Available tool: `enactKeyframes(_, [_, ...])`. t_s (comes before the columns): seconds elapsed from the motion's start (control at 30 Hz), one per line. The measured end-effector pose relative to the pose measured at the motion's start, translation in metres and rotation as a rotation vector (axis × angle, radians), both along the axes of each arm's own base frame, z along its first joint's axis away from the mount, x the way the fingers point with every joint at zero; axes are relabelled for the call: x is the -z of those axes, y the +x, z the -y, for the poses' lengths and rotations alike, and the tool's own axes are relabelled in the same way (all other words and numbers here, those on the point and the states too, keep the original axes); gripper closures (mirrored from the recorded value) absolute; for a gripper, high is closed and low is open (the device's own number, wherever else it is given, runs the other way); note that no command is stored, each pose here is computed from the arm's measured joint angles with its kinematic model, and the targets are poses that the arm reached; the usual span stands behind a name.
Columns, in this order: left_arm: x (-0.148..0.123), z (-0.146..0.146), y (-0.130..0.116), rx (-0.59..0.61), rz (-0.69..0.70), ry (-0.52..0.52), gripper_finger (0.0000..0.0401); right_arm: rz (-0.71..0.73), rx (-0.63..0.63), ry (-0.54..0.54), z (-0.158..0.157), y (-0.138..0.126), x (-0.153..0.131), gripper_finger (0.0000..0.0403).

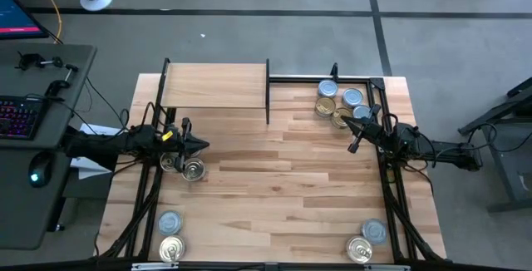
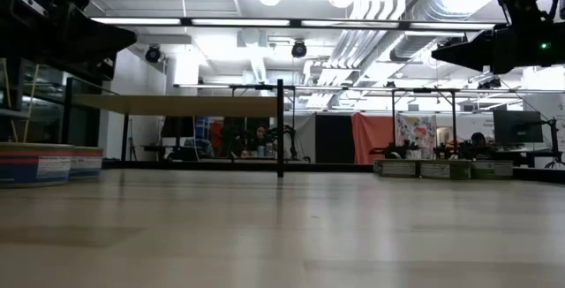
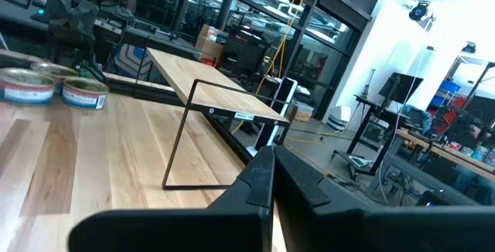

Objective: Stack canned seafood by type on shelf
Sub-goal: Put the green tuna can on the shelf

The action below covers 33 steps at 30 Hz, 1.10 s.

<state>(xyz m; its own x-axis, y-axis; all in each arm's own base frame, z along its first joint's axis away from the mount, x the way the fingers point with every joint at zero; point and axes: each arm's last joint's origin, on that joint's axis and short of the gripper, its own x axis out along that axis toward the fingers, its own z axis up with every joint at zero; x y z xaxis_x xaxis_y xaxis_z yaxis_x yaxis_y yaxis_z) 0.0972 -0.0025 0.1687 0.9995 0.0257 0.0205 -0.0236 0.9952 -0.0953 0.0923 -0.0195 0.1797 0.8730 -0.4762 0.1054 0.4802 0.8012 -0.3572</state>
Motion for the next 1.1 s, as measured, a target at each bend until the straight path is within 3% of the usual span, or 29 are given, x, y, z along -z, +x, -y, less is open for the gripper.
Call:
enactKeyframes(0.1, [0.000, 0.000, 0.000, 0.000, 0.000, 0.000, 0.0401, 0.204, -0.064, 0.194, -0.001, -0.001, -0.009, 0.0402])
enactKeyframes(0.23, [0.000, 0.000, 0.000, 0.000, 0.000, 0.000, 0.0401, 0.778, -0.316, 0.658, -0.003, -0.012, -0.039, 0.0402])
enactKeyframes(0.3, [0.000, 0.000, 0.000, 0.000, 0.000, 0.000, 0.0401, 1.004, -0.303, 0.757, 0.000, -0.021, -0.049, 0.0402])
enactKeyframes(0.37, [0.000, 0.000, 0.000, 0.000, 0.000, 0.000, 0.0401, 1.094, -0.202, 0.853, 0.003, -0.023, -0.052, 0.0402])
enactKeyframes(0.43, [0.000, 0.000, 0.000, -0.001, 0.000, 0.000, 0.0401, 1.009, -0.136, 0.943, 0.005, -0.017, -0.056, 0.0402])
enactKeyframes(0.57, [0.000, 0.000, 0.000, 0.000, 0.000, 0.000, 0.0401, 0.652, -0.099, 1.104, 0.006, 0.009, -0.070, 0.0402])
enactKeyframes(0.83, [0.000, 0.000, 0.000, 0.000, 0.001, 0.000, 0.0401, 0.230, -0.120, 0.974, 0.036, 0.082, -0.125, 0.0402])
enactKeyframes(1.1, [-0.003, 0.000, 0.000, -0.007, 0.032, -0.003, 0.0401, 0.124, -0.148, 0.962, 0.065, 0.125, -0.175, 0.0402])
